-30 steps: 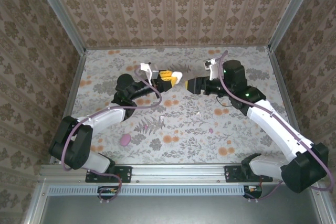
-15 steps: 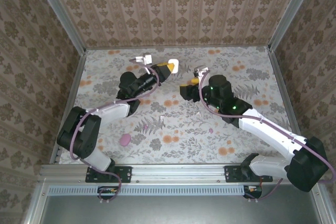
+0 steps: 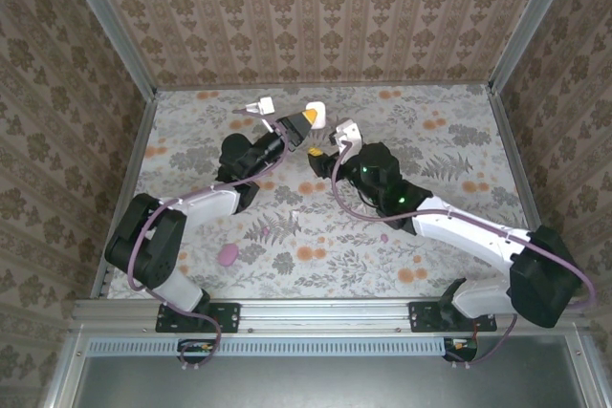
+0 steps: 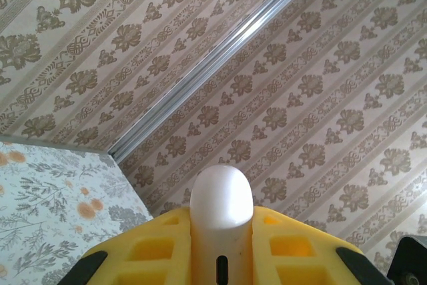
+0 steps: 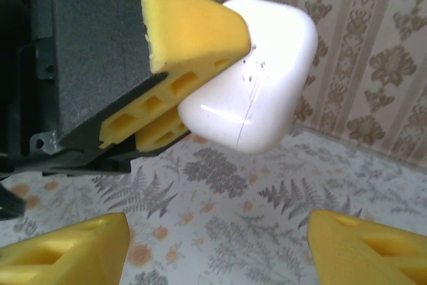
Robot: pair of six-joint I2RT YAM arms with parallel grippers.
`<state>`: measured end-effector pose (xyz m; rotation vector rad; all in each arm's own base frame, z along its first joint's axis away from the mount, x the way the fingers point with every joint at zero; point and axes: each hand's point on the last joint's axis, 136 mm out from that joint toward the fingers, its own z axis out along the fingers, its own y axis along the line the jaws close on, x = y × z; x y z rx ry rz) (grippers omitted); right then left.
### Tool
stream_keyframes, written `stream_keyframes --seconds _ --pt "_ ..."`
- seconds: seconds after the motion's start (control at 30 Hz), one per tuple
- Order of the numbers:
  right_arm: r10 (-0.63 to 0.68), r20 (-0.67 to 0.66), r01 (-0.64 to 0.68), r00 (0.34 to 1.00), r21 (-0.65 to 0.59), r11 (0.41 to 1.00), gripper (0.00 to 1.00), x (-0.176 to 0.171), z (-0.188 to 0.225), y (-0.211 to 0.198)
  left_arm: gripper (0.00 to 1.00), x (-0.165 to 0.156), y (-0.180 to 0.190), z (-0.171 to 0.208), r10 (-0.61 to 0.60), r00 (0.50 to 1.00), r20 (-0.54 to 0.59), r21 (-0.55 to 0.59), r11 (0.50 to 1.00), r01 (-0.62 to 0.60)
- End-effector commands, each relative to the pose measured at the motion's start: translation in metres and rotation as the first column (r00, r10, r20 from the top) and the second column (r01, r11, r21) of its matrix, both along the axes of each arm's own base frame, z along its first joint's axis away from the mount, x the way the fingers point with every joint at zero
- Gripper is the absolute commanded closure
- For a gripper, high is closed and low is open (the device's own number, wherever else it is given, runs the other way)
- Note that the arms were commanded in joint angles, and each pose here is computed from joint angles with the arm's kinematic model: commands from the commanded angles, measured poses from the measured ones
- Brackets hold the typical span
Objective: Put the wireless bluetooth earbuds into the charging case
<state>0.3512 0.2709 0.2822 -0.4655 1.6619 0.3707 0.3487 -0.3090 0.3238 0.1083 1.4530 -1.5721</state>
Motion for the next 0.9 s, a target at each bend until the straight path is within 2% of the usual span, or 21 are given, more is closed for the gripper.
stream_keyframes --seconds 0.0,0.1,0.17,0.33,0.47,0.57,0.77,0.87 --pt "-0.065 0.167 0.056 0.984 0.06 0.997 0.32 0.009 0.047 -0.005 0.89 -0.005 0.002 0.033 -0.008 0.999 0.051 -0.084 0.996 0.013" --pt "-0.063 0.184 0.06 0.981 0.022 0.998 0.3 0.015 0.047 -0.001 0.89 -0.006 0.002 0.033 -0.014 0.999 0.046 -0.085 0.996 0.018" --pt "-0.059 0.219 0.056 0.974 0.019 0.998 0.35 0.016 0.05 0.002 0.89 -0.007 0.001 0.033 -0.022 0.999 0.043 -0.085 0.996 0.026" --pt "-0.033 0.262 0.041 0.964 -0.025 0.999 0.33 0.021 0.047 0.01 0.89 -0.01 -0.001 0.033 -0.042 0.999 0.032 -0.092 0.995 0.045" --pt "-0.071 0.28 0.09 0.958 -0.057 0.994 0.36 0.028 0.049 0.006 0.89 -0.015 -0.004 0.035 -0.072 0.997 0.041 -0.085 0.994 0.075" --pt "-0.098 0.306 0.113 0.947 -0.032 0.993 0.42 0.029 0.057 -0.001 0.89 -0.018 -0.006 0.034 -0.094 0.995 0.042 -0.08 0.992 0.097" --pt "-0.155 0.287 0.147 0.945 0.048 0.988 0.42 0.026 0.071 -0.027 0.89 -0.019 -0.006 0.028 -0.098 0.994 0.036 -0.06 0.993 0.1" --pt "-0.162 0.24 0.15 0.957 0.068 0.986 0.42 0.026 0.065 -0.037 0.89 -0.019 -0.005 0.027 -0.093 0.995 0.046 -0.053 0.994 0.095"
